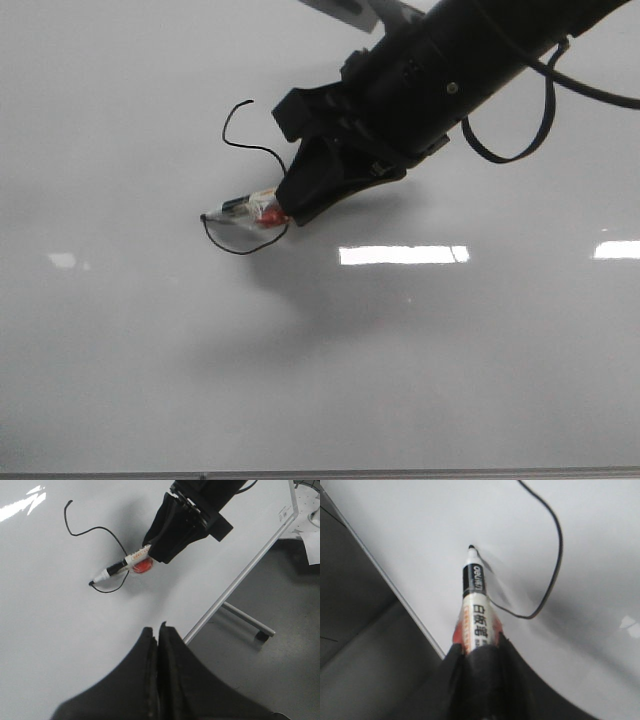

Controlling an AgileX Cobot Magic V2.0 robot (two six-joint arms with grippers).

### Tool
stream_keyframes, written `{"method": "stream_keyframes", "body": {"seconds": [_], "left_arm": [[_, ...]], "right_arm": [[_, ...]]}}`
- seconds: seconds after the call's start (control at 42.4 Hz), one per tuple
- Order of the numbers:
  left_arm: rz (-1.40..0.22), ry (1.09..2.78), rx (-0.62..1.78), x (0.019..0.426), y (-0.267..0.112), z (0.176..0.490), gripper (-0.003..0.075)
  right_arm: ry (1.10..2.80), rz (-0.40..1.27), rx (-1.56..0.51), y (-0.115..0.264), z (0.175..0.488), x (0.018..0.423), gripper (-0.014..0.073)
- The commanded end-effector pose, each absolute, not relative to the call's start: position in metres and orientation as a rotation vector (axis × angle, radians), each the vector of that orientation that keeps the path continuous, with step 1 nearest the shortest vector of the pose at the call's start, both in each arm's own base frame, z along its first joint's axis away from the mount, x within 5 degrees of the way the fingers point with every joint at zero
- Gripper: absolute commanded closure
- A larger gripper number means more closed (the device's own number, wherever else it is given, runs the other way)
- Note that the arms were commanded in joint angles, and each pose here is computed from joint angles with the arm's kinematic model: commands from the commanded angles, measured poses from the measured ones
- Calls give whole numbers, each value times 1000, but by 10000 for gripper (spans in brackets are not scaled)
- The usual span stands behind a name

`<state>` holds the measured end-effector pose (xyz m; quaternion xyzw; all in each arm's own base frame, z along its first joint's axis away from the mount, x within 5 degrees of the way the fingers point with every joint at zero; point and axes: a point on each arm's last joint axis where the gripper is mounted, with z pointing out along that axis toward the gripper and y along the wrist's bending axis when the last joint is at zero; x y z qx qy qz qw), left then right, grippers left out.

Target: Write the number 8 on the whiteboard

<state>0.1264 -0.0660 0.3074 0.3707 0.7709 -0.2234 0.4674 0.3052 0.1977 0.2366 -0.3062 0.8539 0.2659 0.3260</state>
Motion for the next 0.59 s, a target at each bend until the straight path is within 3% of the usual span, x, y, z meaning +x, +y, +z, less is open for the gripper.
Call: {"method": "stream_keyframes", "body": {"seconds": [0.0,0.378,0.567], "left_arm": [[-571,1840,849,129,-67,320,741],[-571,1840,849,129,-67,320,741],[-571,1840,849,129,-67,320,741]], "right_arm": [[2140,687,-708,189,270,309,654],[2099,607,-552,131,297,311,654],[2043,610,-567,136,314,314,654]]}}
